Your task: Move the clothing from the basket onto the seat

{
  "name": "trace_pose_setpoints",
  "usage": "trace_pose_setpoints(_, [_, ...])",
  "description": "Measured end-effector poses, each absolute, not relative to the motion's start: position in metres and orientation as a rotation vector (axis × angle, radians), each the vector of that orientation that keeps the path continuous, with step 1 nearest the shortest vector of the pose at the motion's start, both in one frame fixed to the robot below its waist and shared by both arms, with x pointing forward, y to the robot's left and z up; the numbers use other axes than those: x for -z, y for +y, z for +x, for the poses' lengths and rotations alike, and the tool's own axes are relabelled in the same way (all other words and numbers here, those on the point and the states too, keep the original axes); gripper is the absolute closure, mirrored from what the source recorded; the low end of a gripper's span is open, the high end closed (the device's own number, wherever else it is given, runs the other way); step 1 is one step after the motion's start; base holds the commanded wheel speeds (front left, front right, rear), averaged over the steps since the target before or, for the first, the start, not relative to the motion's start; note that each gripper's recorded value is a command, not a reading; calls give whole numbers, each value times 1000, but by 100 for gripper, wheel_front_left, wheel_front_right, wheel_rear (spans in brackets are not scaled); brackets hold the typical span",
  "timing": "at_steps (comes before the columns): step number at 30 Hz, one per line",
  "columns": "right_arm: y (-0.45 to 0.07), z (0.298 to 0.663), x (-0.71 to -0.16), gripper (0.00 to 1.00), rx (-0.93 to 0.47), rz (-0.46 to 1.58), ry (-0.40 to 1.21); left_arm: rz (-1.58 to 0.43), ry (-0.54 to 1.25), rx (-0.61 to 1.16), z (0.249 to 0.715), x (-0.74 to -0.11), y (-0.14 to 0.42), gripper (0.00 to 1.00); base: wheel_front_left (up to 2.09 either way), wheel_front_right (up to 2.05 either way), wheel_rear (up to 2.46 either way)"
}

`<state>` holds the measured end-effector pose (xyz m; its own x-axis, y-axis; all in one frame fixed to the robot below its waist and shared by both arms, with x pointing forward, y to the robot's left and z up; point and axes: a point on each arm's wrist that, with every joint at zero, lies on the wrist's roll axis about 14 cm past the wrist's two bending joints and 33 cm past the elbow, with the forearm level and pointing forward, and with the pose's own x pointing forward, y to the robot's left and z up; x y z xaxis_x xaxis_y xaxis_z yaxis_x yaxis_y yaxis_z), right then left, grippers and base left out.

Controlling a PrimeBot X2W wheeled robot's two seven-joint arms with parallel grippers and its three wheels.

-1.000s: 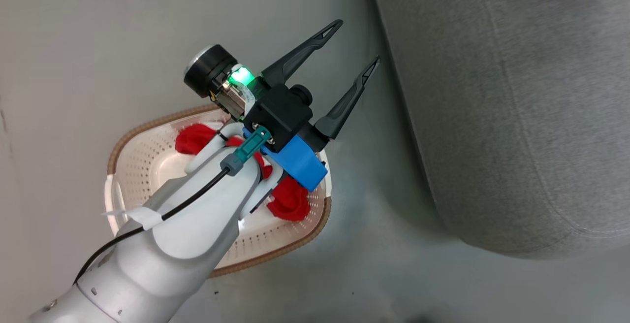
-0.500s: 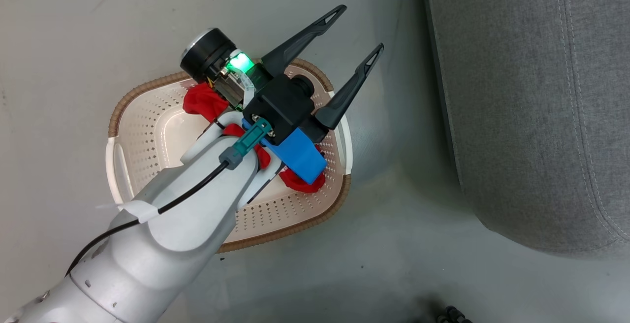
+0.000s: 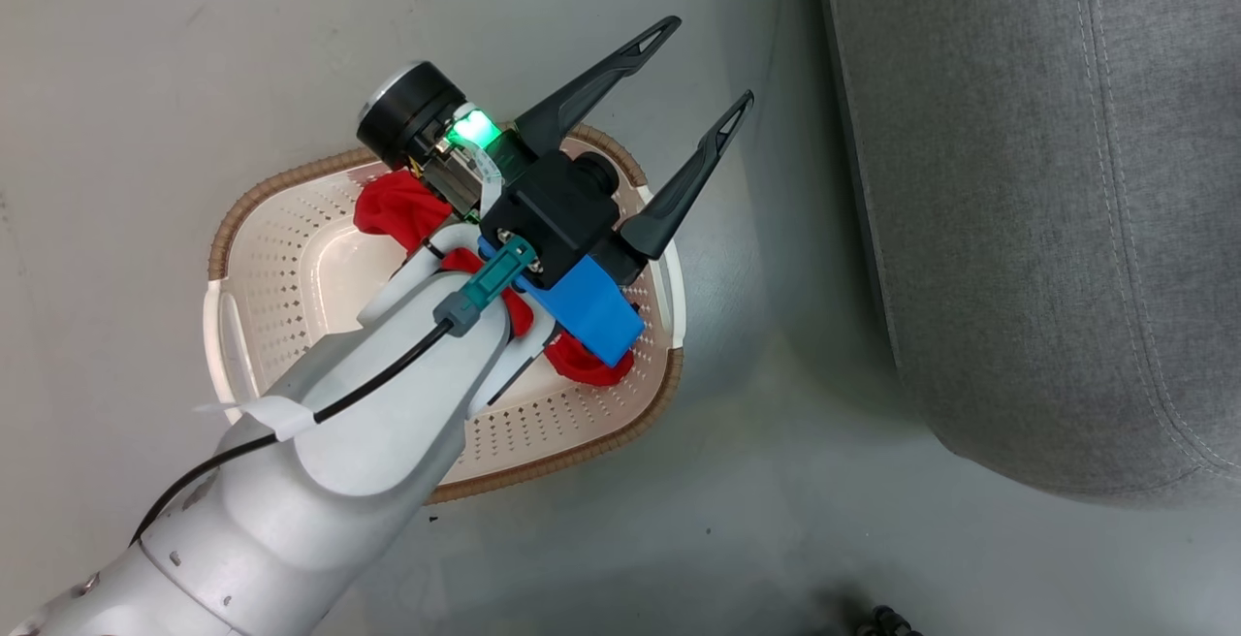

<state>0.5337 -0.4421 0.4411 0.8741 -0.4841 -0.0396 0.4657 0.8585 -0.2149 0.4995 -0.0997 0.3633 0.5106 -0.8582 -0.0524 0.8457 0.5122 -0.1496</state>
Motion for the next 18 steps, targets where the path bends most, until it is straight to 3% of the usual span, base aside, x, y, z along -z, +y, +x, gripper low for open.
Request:
trace_pose_setpoints(5, [-437, 516, -419, 100, 514, -162, 155, -101, 119, 1030, 499, -369, -100, 0, 0, 0, 0])
trace_pose_setpoints(6, [-437, 513, -418, 65, 517, -158, 157, -98, 116, 1030, 499, -370, -100, 0, 0, 0, 0])
trace_pose_setpoints(7, [-437, 510, -418, 0, 522, -155, 159, -96, 115, 1029, 498, -372, -99, 0, 0, 0, 0])
trace_pose_setpoints(18, [-417, 452, -424, 0, 507, -144, 182, -101, 97, 974, 483, -409, -91, 0, 0, 0, 0])
